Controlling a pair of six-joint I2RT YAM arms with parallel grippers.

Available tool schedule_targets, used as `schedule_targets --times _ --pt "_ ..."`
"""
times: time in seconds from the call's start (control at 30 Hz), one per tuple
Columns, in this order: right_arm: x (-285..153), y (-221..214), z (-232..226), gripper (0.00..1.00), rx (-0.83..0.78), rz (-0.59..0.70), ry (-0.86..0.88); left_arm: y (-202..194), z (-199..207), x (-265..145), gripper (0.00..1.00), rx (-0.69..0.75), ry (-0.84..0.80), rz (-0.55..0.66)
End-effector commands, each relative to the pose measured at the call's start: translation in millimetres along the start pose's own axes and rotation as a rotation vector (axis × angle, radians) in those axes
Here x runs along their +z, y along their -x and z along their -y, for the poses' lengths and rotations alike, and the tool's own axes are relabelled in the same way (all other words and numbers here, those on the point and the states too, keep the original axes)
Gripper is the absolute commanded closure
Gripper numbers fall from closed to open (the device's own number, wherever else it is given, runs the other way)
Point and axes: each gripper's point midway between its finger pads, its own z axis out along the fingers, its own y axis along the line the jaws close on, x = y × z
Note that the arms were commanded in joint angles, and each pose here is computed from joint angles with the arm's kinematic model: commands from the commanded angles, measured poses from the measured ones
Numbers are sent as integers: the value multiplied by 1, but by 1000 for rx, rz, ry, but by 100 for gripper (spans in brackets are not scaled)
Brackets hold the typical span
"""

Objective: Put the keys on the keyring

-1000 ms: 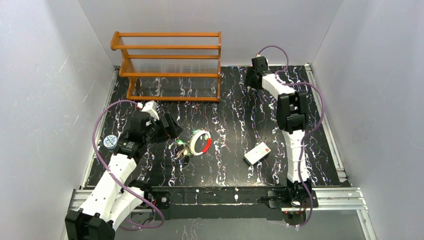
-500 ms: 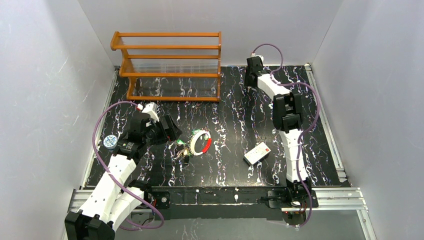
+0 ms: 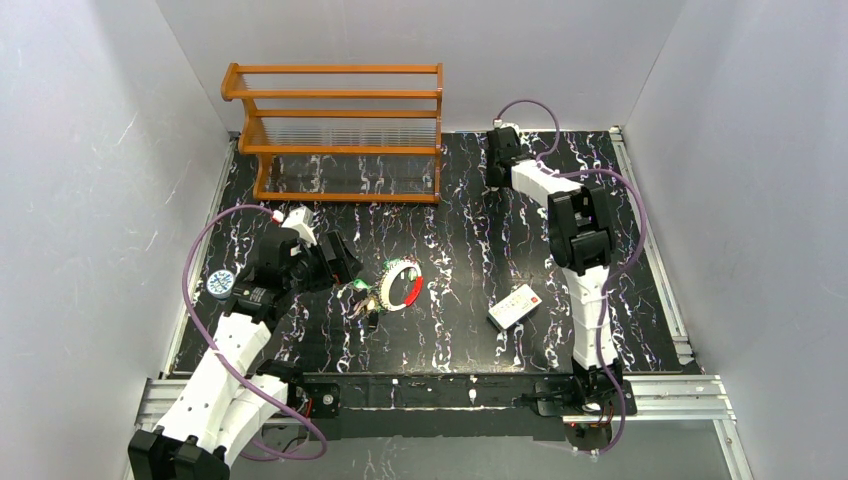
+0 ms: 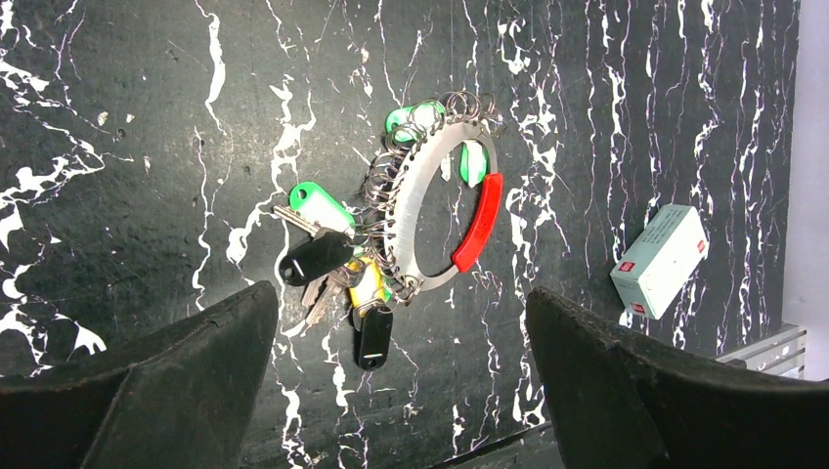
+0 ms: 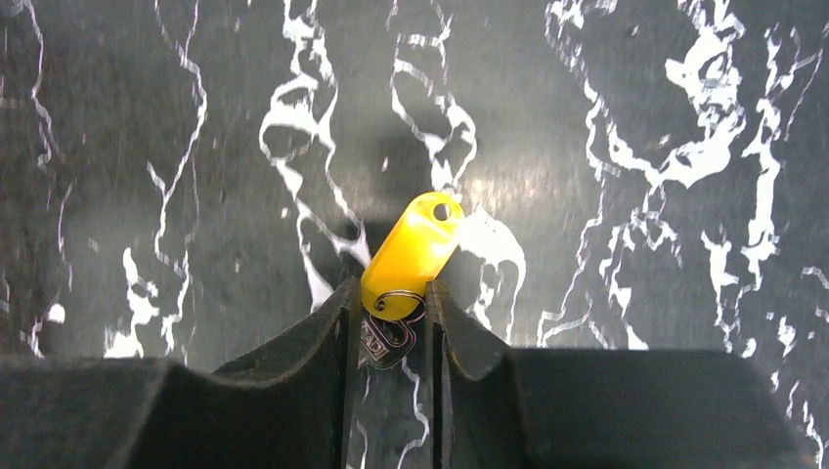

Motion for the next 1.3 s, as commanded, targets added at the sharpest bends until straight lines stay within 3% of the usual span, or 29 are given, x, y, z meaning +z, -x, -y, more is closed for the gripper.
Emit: schedule_targets --times 0.0,0.27,0.57,0.73,0.93,1.27 --pt "-24 -62 -8 81 -78 -168 30 -4 -3 -1 5 -15 13 -10" --pt "-92 -154 -41 86 -160 -369 147 -8 1 4 6 -57 -14 -26" --pt "-190 -250 -67 87 -93 -596 392 -17 13 16 6 -114 -91 -67" --pt "-236 -245 -82 78 -85 -589 556 -26 25 24 6 -162 -181 -98" --pt "-270 -212 -92 61 -84 -485 677 -37 40 30 9 -229 -296 -128" --pt "-262 -233 -79 60 -37 -558 673 -43 56 26 11 -242 -378 -121"
